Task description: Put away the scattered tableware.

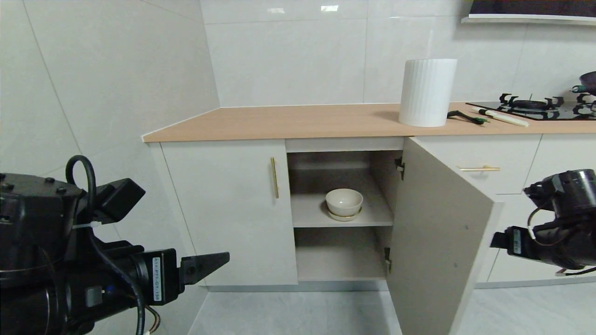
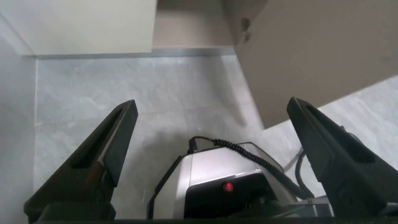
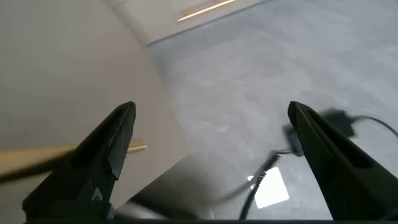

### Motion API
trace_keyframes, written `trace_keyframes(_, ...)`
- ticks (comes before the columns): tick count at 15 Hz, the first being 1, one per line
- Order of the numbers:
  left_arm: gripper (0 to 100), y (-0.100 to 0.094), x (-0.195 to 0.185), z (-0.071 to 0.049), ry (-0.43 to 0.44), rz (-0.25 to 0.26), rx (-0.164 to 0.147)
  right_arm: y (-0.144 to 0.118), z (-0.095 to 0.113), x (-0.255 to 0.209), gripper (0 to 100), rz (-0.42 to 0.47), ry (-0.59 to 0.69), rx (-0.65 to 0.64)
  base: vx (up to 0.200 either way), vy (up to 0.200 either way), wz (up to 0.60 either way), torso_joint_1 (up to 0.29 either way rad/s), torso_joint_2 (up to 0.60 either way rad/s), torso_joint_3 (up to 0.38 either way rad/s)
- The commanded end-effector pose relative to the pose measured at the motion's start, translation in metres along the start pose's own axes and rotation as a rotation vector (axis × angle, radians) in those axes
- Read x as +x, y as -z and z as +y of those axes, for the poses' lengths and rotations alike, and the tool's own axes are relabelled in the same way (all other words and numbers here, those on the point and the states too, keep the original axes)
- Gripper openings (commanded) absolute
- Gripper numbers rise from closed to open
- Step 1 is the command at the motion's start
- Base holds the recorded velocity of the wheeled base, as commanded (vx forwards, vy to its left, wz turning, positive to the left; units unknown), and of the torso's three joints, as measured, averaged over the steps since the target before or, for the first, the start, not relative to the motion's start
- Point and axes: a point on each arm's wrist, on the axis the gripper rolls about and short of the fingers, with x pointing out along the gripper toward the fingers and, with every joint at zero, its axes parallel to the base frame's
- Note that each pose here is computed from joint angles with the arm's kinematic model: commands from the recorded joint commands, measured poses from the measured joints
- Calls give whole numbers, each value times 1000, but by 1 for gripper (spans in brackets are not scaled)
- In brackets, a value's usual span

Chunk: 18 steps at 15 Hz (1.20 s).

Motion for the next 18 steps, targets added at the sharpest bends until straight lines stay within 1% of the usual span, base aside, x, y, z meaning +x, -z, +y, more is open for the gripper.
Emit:
trace_keyframes(1,100,0,1,0,-1,2,0,10,32,5,100,36,-70,-83,0,0,0,0,0,0)
trace_keyframes(2,100,0,1,0,-2,4,0,12,48,7,100,36,-108,-123,0,0,0,0,0,0)
trace_keyframes(3,100,0,1,0,-2,4,0,11,56,6,100,30,-124,-140,0,0,0,0,0,0)
trace_keyframes(4,100,0,1,0,-1,2,0,12,70,6,100,27,-158,-175,0,0,0,0,0,0)
trace_keyframes(5,100,0,1,0,-1,2,0,11,94,10,100,22,-202,-220,0,0,0,0,0,0)
trace_keyframes(6,100,0,1,0,-2,4,0,10,110,13,100,17,-230,-245,0,0,0,0,0,0)
trace_keyframes(9,100,0,1,0,-3,-2,-1,4,142,32,100,8,-267,-275,0,0,0,0,0,0)
trace_keyframes(10,100,0,1,0,-1,-2,-1,-1,151,35,100,-8,-280,-278,0,0,0,0,0,0)
trace_keyframes(13,100,-1,1,-1,2,-8,-3,-15,168,42,100,-50,-306,-264,0,0,0,0,0,0)
trace_keyframes(14,100,-2,1,-1,8,-26,-6,-18,174,46,100,-59,-312,-261,0,0,0,0,0,0)
trace_keyframes(16,100,-3,1,-1,13,-38,-6,-16,180,54,100,-48,-315,-236,0,0,0,0,0,0)
trace_keyframes(17,100,-3,1,-2,13,-40,-6,-12,185,60,100,-20,-329,-185,0,0,0,0,0,0)
trace_keyframes(18,100,-3,1,-2,13,-40,-6,-10,186,64,100,-5,-336,-175,0,0,0,0,0,0)
